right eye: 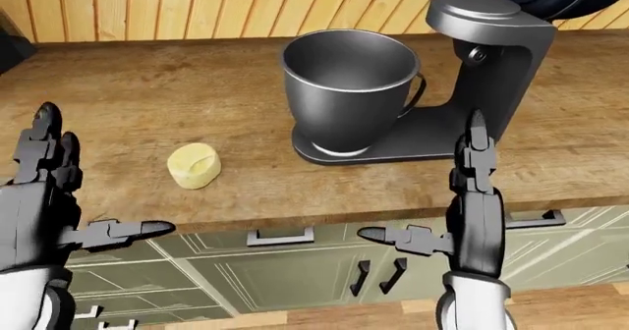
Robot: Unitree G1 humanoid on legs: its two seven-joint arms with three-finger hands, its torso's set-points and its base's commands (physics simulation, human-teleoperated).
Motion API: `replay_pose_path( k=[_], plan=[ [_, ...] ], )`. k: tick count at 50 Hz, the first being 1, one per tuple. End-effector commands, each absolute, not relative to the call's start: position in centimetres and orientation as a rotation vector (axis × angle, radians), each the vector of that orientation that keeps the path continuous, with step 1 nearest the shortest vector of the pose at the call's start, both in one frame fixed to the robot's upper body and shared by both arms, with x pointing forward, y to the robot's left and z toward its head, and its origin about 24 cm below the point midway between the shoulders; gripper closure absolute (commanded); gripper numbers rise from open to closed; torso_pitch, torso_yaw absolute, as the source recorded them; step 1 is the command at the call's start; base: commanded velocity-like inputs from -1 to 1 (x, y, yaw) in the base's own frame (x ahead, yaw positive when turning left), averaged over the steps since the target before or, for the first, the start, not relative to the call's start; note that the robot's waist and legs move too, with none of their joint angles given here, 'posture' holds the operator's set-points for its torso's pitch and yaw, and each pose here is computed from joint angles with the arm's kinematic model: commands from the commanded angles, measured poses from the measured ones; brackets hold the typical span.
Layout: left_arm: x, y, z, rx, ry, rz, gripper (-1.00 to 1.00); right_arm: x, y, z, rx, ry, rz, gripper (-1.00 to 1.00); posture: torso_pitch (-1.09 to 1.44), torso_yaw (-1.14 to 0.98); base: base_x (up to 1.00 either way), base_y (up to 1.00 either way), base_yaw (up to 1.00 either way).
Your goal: Place the cheese in the stand mixer bowl.
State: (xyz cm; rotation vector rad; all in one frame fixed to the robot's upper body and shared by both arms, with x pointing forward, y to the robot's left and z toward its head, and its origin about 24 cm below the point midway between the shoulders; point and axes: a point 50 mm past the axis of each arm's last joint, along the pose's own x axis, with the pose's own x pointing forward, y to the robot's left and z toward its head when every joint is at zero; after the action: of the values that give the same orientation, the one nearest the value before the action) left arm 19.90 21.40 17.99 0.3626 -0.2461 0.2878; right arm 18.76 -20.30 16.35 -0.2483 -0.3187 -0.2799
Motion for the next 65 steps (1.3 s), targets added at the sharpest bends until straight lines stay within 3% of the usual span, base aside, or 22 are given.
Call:
replay_pose_path(
  k=[1, 27, 38, 58, 59, 60, 62, 65],
  plan=[
    [20.0, 21.1, 19.0, 0.391, -0.328, 0.290, -1.00, 18.4, -20.1, 17.6, -0.260, -0.396, -0.279, -1.00, 0.00, 0.00, 0.00, 0.00, 0.00],
    [27.8, 19.0, 15.5, 0.397, -0.192, 0.194, -1.00, 18.4, -20.1, 17.5, -0.258, -0.396, -0.274, -1.00, 0.00, 0.00, 0.00, 0.00, 0.00],
    [29.4, 18.6, 12.4, 0.419, -0.085, 0.135, -1.00, 18.4, -20.1, 17.4, -0.258, -0.398, -0.273, -1.00, 0.00, 0.00, 0.00, 0.00, 0.00],
    [31.5, 16.1, 8.3, 0.198, 0.168, -0.178, -1.00, 18.4, -20.0, 17.5, -0.258, -0.403, -0.279, -1.00, 0.00, 0.00, 0.00, 0.00, 0.00],
    [31.5, 15.9, 8.2, 0.198, 0.181, -0.192, -0.75, 18.4, -20.1, 17.5, -0.258, -0.403, -0.280, -1.00, 0.00, 0.00, 0.00, 0.00, 0.00],
    [31.5, 15.8, 8.2, 0.198, 0.181, -0.197, -0.29, 18.3, -20.1, 17.6, -0.258, -0.404, -0.280, -1.00, 0.00, 0.00, 0.00, 0.00, 0.00],
    [31.5, 15.7, 8.0, 0.195, 0.187, -0.210, 0.99, 18.4, -20.1, 17.5, -0.258, -0.404, -0.280, -1.00, 0.00, 0.00, 0.00, 0.00, 0.00],
    [31.3, 15.5, 7.8, 0.191, 0.188, -0.223, 1.00, 18.3, -20.1, 17.5, -0.258, -0.404, -0.280, -1.00, 0.00, 0.00, 0.00, 0.00, 0.00]
  ],
)
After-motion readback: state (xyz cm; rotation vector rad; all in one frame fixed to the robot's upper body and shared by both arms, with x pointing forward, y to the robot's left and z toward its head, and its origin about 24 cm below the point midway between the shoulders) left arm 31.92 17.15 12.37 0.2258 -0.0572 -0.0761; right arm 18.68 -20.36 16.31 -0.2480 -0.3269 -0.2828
